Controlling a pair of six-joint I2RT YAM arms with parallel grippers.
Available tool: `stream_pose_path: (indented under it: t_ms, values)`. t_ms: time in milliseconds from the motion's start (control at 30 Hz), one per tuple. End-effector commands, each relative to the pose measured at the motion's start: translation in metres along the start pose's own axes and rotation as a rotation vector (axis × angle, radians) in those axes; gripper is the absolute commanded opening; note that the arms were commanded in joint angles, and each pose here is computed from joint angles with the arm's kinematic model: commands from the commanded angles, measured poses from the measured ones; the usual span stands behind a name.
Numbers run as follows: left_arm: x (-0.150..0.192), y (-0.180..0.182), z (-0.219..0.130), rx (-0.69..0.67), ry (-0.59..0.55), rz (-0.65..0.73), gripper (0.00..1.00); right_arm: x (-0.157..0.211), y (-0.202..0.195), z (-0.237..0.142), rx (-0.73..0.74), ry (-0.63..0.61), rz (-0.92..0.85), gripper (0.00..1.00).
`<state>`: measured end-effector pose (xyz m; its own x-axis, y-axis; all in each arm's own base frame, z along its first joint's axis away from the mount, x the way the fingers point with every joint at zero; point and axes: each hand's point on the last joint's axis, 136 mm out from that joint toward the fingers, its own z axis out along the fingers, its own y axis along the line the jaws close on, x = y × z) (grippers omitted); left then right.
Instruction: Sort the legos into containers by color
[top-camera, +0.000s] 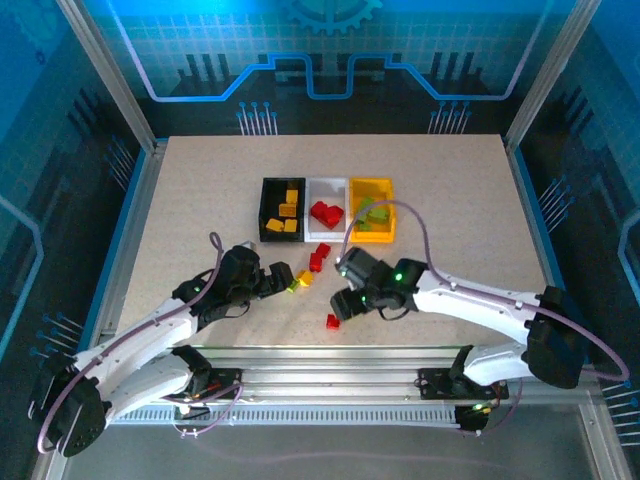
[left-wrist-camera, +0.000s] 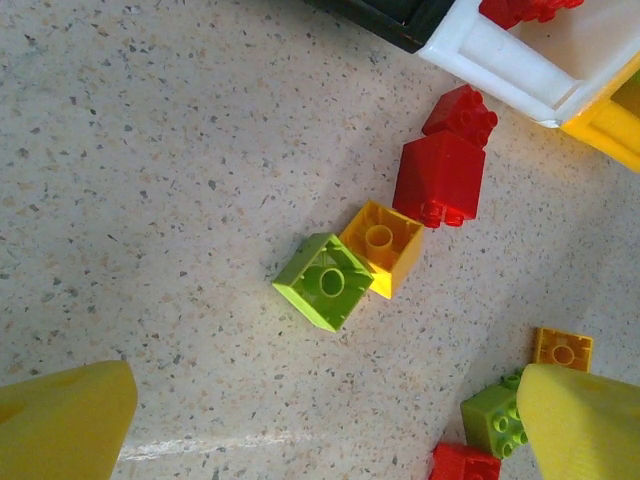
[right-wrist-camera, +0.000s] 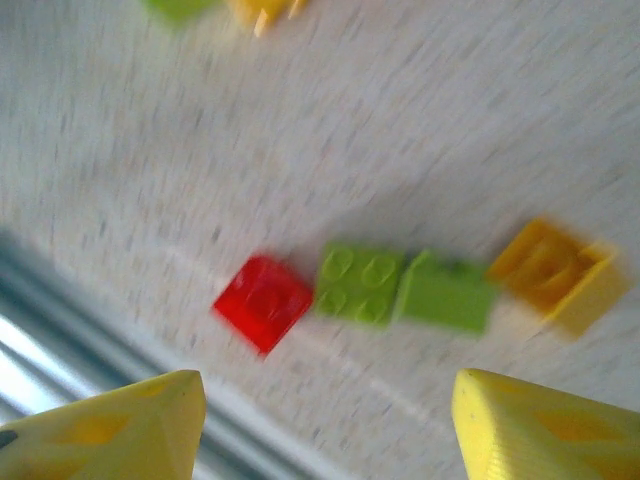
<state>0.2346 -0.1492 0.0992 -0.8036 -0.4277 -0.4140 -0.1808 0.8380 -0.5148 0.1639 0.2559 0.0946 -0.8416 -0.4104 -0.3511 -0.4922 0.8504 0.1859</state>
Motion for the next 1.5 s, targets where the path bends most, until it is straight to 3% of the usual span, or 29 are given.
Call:
stream_pose_path:
  t_ms: [0, 233, 700, 1067, 1333, 1467]
  values:
    - [0.003, 0.001, 0.005, 0.005, 0.015, 0.004, 0.99, 0.029, 0.022, 0.011, -0.042, 0.101, -0.005, 0.67]
    - [0.003, 0.006, 0.005, -0.013, 0.022, 0.006, 0.99, 0.040, 0.045, 0.050, -0.095, 0.183, -0.031, 0.66]
    - [0.003, 0.017, 0.002, -0.030, 0.016, -0.010, 0.99, 0.011, 0.015, 0.074, 0.115, 0.154, -0.047, 0.68]
    - [0.005, 0.023, 0.006, -0.037, 0.022, -0.020, 0.99, 0.020, 0.025, 0.080, 0.163, 0.185, -0.123, 0.50]
    - [0.004, 0.022, 0.006, -0.038, 0.024, -0.014, 0.99, -0.009, 0.036, 0.052, 0.114, 0.050, -0.126, 0.37]
    - [0.005, 0.022, 0.005, -0.035, 0.023, -0.019, 0.99, -0.057, 0.024, 0.017, 0.097, -0.085, -0.094, 0.37]
